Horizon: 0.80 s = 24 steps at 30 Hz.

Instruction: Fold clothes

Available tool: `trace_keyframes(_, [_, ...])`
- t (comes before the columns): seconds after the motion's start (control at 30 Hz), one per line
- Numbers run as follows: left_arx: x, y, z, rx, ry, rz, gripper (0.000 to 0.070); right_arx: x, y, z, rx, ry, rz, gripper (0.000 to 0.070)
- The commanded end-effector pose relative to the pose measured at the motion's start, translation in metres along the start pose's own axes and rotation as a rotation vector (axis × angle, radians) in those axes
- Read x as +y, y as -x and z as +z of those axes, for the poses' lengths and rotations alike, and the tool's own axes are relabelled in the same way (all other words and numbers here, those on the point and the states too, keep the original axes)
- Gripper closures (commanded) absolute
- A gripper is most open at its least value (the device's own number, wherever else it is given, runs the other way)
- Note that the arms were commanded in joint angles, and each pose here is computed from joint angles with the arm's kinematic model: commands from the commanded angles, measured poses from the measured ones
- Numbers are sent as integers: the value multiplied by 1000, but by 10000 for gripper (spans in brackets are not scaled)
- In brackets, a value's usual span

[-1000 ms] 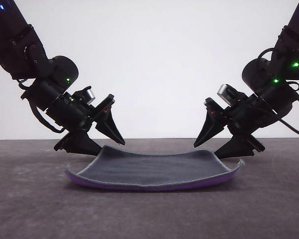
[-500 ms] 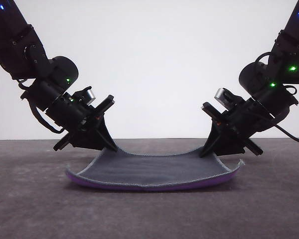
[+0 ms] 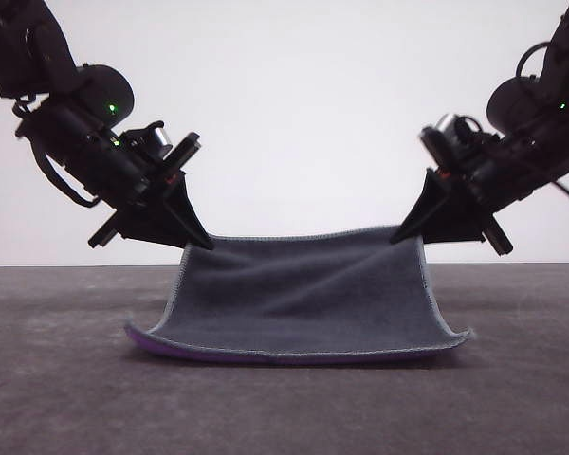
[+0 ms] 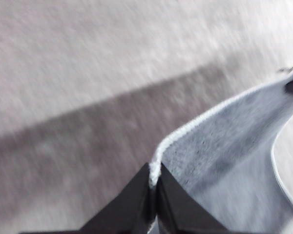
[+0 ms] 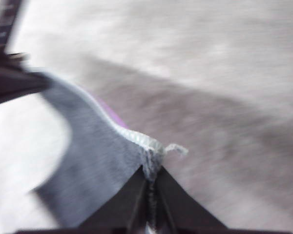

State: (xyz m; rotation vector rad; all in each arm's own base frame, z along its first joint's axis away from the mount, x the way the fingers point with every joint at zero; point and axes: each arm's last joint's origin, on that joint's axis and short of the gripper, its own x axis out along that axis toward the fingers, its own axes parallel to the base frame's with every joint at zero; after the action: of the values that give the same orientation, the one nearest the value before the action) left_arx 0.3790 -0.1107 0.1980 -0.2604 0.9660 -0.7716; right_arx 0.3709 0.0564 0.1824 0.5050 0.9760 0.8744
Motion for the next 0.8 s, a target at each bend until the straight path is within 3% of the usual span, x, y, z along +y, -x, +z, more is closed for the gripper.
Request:
trace_keyframes(0.0, [-3,0,2,13,-37,-18,697,-2,-1,0,20,20,13,700])
trace_keyframes(0.3, [-11,4,-13,150,-22,-63,697,7,-7,-18,154,2,109,700])
trace_keyframes(0.77, [-23,0,-27,280,-30,-112,696,11,-7,-32,249,-27,122,700])
